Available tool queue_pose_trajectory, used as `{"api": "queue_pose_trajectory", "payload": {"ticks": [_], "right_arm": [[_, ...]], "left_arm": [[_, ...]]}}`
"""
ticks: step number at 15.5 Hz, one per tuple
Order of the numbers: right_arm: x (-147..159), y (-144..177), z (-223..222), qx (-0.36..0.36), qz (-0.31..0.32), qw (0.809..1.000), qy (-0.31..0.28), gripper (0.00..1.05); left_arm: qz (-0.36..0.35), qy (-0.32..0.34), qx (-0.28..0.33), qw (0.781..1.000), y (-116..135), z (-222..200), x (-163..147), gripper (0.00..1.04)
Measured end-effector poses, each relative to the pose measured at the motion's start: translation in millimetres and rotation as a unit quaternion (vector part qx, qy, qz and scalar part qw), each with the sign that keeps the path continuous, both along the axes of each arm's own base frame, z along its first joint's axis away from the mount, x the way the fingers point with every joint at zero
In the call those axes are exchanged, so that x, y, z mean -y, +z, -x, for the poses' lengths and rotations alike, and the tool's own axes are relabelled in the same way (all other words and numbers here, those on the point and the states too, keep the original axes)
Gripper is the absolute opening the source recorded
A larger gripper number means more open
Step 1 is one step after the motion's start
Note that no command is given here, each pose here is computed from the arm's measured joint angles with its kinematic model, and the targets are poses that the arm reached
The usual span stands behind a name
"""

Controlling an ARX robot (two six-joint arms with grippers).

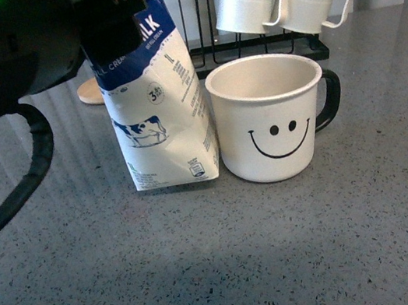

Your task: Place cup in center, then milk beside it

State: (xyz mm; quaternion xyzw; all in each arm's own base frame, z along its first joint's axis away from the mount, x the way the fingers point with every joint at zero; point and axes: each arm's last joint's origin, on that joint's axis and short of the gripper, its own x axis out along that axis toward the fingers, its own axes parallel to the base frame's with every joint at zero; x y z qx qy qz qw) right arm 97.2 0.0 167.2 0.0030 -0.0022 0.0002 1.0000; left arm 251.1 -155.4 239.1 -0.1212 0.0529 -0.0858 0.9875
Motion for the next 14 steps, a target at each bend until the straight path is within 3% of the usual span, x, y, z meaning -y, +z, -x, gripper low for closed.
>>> {"api": "queue_pose_trajectory", "payload": {"ticks": [11, 13, 14], "right_arm": [[0.0, 0.0, 0.0, 0.000, 0.000, 1.000, 0.000, 0.98], [0.0, 0.0, 0.0, 0.000, 0.000, 1.000, 0.000, 0.98], [0.0, 0.0, 0.0, 0.000, 0.000, 1.000, 0.000, 0.98]], "left_arm": [[-0.008, 0.019, 0.001, 1.000, -10.7, -1.9, 13.4, 0.03], [-0.008, 0.019, 0.000, 1.000, -9.8, -2.5, 13.8, 0.17], [-0.004, 0.011, 0.000, 1.000, -8.2, -1.2, 15.6, 0.39]]}}
